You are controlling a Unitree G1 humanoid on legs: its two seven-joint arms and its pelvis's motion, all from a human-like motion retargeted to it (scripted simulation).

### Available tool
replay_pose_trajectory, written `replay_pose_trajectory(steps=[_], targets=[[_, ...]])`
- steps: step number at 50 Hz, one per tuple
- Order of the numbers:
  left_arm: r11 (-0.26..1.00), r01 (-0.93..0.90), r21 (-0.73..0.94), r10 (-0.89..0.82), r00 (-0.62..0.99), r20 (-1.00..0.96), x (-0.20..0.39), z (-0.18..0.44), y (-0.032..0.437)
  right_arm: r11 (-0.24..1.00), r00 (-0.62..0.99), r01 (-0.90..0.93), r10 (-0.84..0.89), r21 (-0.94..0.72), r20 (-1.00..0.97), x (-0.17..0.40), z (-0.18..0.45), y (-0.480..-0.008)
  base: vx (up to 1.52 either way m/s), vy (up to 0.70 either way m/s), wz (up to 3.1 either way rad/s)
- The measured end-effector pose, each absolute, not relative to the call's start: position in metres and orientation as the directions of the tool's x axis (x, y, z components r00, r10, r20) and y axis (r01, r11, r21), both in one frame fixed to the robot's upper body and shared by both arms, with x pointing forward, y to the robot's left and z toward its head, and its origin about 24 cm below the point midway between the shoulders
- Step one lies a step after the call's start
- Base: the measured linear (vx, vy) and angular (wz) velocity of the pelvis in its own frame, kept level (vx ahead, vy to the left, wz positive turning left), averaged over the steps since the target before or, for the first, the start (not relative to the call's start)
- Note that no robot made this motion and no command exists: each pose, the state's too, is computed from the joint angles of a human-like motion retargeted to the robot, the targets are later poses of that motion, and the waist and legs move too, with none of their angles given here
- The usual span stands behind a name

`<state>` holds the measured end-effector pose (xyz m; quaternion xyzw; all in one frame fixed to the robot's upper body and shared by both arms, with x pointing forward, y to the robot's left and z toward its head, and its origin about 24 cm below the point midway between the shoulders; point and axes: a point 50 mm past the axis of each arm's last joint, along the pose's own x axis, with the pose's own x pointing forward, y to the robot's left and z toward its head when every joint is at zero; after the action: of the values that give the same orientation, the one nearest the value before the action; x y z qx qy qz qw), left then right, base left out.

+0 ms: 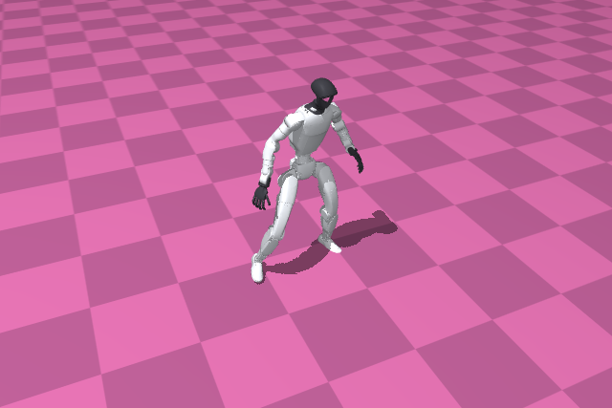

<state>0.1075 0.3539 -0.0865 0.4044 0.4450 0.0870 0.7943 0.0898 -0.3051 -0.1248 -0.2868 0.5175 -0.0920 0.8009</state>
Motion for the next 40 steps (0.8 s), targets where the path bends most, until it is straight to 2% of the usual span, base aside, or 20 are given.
replay_pose_trajectory(steps=[8, 13, 18, 20, 22, 27, 33, 37, 40], targets=[[0.607, 0.206, 0.768, 0.508, 0.642, -0.574, 0.129, -0.066, 0.366, 0.786, 0.560, -0.221, -0.383, -0.577, -0.735, 0.110, -0.116, -0.298, -0.09, 0.15, -0.27], [0.602, 0.225, 0.766, 0.489, 0.655, -0.576, 0.139, -0.064, 0.364, 0.785, 0.538, -0.230, -0.390, -0.575, -0.747, 0.098, -0.114, -0.309, -0.02, 0.05, 0.16], [0.645, 0.166, 0.746, 0.483, 0.668, -0.566, 0.142, -0.062, 0.362, 0.778, 0.488, -0.265, -0.401, -0.569, -0.776, 0.087, -0.120, -0.311, 0.01, -0.05, 0.02], [0.661, 0.156, 0.734, 0.480, 0.664, -0.573, 0.136, -0.063, 0.362, 0.773, 0.463, -0.331, -0.368, -0.542, -0.807, 0.081, -0.122, -0.311, 0.04, -0.12, 0.07], [0.663, 0.133, 0.736, 0.497, 0.657, -0.566, 0.134, -0.062, 0.365, 0.783, 0.460, -0.298, -0.382, -0.545, -0.801, 0.083, -0.122, -0.310, 0.02, -0.18, -0.14], [0.670, 0.077, 0.738, 0.546, 0.622, -0.561, 0.118, -0.065, 0.369, 0.806, 0.432, -0.292, -0.369, -0.515, -0.823, 0.083, -0.122, -0.312, 0.04, -0.27, -0.08], [0.693, -0.125, 0.710, 0.631, 0.581, -0.514, 0.103, -0.073, 0.363, 0.818, 0.414, -0.216, -0.418, -0.533, -0.809, 0.085, -0.118, -0.322, 0.01, -0.46, -0.26], [0.724, -0.201, 0.660, 0.649, 0.523, -0.552, 0.088, -0.088, 0.350, 0.776, 0.451, -0.223, -0.455, -0.591, -0.768, 0.099, -0.111, -0.330, -0.03, -0.61, -0.83], [0.757, -0.186, 0.626, 0.627, 0.476, -0.617, 0.074, -0.105, 0.333, 0.716, 0.499, -0.245, -0.485, -0.653, -0.718, 0.112, -0.103, -0.336, 0.02, -0.66, -0.90]])
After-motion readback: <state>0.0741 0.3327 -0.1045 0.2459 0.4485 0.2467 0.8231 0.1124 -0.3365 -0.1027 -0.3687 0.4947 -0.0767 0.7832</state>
